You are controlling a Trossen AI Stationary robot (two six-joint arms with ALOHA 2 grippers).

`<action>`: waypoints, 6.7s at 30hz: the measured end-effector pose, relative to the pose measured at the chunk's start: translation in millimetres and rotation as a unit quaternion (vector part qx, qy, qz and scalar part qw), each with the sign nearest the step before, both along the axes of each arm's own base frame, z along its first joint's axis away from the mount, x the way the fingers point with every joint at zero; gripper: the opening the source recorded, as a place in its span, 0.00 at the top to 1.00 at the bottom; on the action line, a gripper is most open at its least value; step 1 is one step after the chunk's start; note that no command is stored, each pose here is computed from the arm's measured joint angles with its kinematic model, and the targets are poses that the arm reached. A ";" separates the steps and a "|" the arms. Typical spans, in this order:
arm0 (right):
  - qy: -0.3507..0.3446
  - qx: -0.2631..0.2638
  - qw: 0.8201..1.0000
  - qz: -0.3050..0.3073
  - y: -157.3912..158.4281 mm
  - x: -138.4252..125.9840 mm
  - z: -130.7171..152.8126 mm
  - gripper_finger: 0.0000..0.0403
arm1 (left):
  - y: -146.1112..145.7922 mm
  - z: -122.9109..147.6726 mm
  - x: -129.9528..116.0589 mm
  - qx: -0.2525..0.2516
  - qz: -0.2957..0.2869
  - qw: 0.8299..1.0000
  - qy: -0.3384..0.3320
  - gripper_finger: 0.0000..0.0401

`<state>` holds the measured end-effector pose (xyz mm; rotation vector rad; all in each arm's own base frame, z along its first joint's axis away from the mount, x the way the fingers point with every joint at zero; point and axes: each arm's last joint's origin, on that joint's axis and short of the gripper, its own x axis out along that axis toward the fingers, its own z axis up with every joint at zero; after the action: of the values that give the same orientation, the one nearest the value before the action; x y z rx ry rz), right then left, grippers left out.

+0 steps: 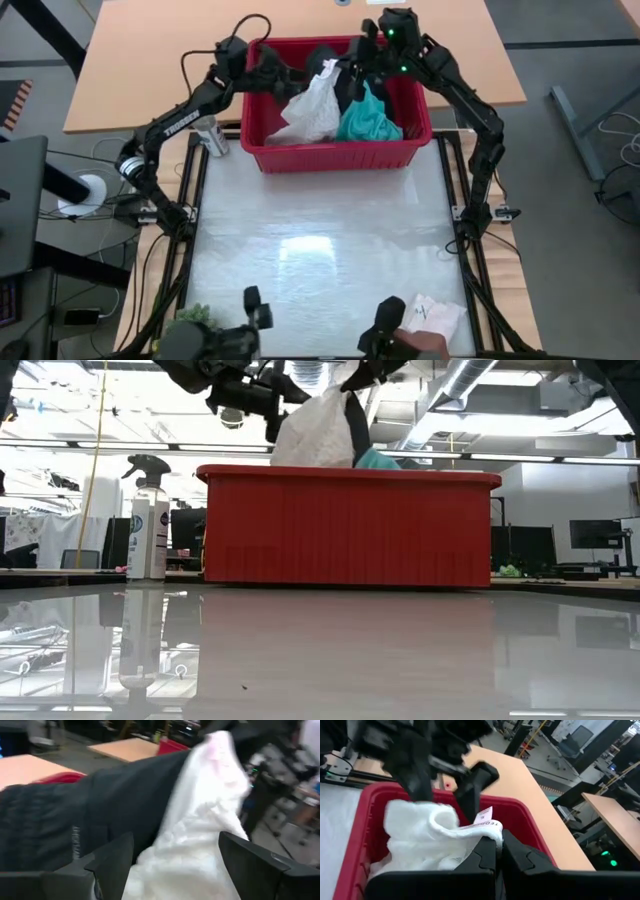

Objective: Fold Laundry from Bin
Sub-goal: Fold the white blouse

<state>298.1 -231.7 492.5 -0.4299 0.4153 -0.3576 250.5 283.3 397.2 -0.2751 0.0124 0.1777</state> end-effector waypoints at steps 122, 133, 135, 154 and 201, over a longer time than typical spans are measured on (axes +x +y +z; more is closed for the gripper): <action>0.116 0.126 0.934 0.315 16.3 112.2 -128.1 0.35 | -238.5 130.1 -64.2 -0.131 -0.062 0.939 0.311 1.00; 0.153 0.127 0.932 0.302 17.6 111.8 -136.9 0.51 | -238.6 129.6 -64.6 -0.122 -0.067 0.939 0.315 1.00; 0.166 0.117 0.937 0.284 17.5 113.1 -138.8 0.60 | -238.6 129.6 -64.6 -0.111 -0.071 0.939 0.317 1.00; 0.124 -0.072 0.987 0.074 80.6 27.0 -6.4 0.95 | -228.9 137.9 -63.8 0.055 0.040 0.949 0.307 1.00; -0.113 0.038 0.989 -0.083 353.3 -101.2 53.7 0.95 | -231.3 150.9 -24.1 0.126 -0.284 0.942 0.127 1.00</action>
<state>196.9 121.6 546.2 -0.2775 0.2425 -0.5440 226.3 52.0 548.1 0.0163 0.3211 -0.3604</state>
